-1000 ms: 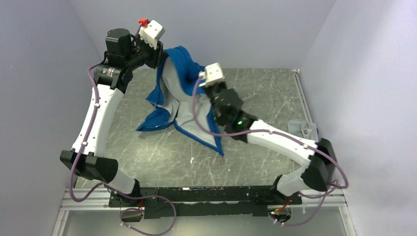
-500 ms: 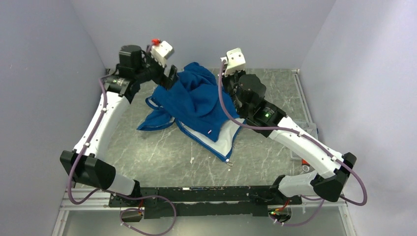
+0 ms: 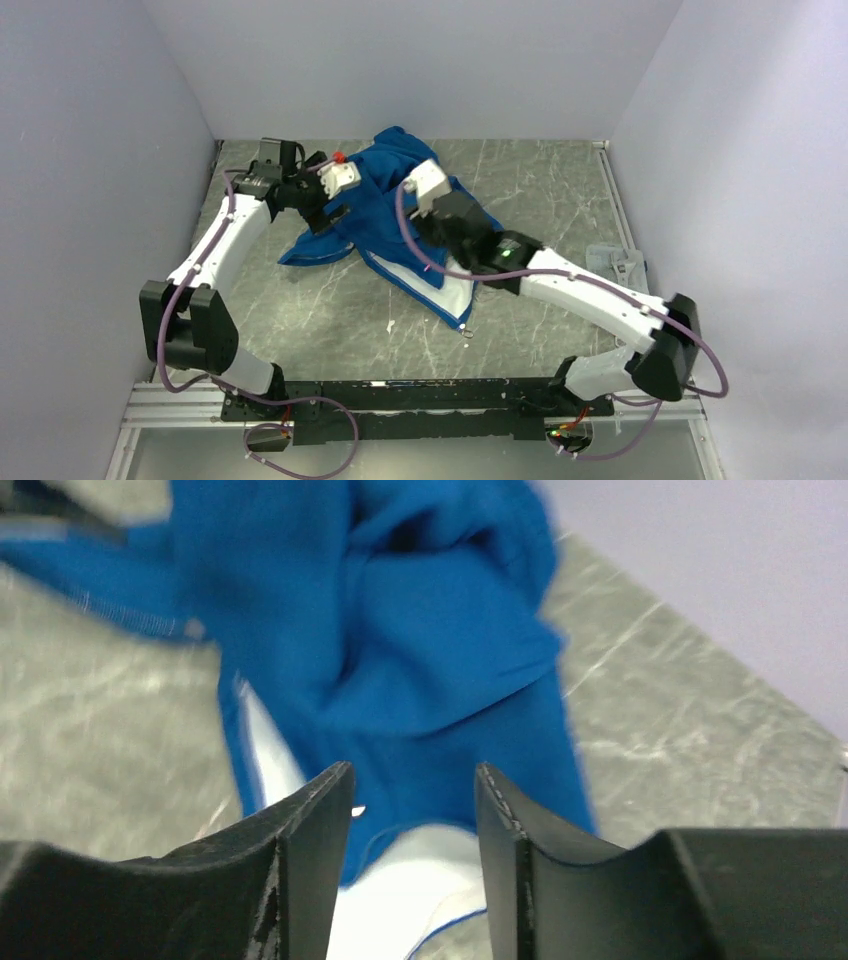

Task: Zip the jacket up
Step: Flatten out the jacket at the center of the board.

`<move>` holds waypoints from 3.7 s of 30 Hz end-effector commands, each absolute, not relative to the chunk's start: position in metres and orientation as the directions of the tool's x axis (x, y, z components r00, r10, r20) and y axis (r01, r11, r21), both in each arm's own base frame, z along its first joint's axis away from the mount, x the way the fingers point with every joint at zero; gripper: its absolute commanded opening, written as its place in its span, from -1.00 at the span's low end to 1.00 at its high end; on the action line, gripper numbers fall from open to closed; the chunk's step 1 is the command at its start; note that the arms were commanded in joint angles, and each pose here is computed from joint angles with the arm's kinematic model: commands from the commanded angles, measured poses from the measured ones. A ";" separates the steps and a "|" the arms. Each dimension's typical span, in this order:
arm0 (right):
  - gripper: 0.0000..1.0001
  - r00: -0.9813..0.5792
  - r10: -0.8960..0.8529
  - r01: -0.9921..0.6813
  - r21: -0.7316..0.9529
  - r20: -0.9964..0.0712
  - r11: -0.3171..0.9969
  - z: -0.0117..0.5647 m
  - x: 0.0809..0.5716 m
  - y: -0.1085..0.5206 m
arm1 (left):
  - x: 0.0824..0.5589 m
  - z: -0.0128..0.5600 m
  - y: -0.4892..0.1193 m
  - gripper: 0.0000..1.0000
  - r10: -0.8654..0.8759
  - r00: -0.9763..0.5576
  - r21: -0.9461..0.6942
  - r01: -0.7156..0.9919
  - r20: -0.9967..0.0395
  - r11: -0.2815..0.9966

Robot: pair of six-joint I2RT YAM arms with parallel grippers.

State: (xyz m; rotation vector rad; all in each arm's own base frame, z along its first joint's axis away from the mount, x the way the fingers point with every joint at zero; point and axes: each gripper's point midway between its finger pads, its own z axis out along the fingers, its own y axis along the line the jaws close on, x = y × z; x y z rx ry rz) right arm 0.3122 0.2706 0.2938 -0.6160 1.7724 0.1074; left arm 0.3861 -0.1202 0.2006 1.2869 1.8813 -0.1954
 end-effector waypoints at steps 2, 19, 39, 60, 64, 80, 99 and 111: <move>0.18 -0.283 -0.391 -0.527 -0.198 -0.876 0.826 0.226 0.293 0.291 | 0.377 0.178 -0.118 0.99 0.783 0.177 0.469 0.869 -0.596 0.160; 0.58 -0.399 -0.231 -0.427 -0.043 -0.888 0.903 0.225 0.307 0.234 | 0.475 0.148 -0.133 0.54 0.823 0.413 0.804 0.589 -0.390 0.086; 0.99 -0.241 -0.137 -0.516 0.007 -0.961 0.857 0.317 0.323 0.274 | 0.436 0.356 -0.173 -1.00 0.541 0.366 0.625 0.647 -0.757 0.437; 0.99 -0.173 -0.084 -0.693 0.061 -0.981 0.719 0.358 0.289 0.331 | 0.351 0.451 -0.196 -1.00 0.310 0.463 0.556 0.726 -0.831 0.405; 0.99 -0.156 -0.102 -0.699 0.037 -0.982 0.714 0.358 0.289 0.346 | 0.335 0.466 -0.198 -1.00 0.274 0.468 0.542 0.739 -0.840 0.400; -1.00 0.052 -0.074 -0.409 -0.089 -0.996 0.908 0.448 0.326 0.291 | 0.373 0.524 -0.168 -1.00 0.327 0.497 0.572 0.497 -0.804 0.653; -1.00 0.311 0.018 -0.115 -0.019 -0.950 0.993 0.614 0.281 0.154 | 0.354 0.633 -0.196 -1.00 0.381 0.733 0.712 0.198 -0.564 0.674; -1.00 0.274 0.019 -0.078 -0.003 -0.962 0.997 0.608 0.270 0.133 | 0.341 0.604 -0.209 -0.10 0.395 0.666 0.704 0.282 -0.633 0.652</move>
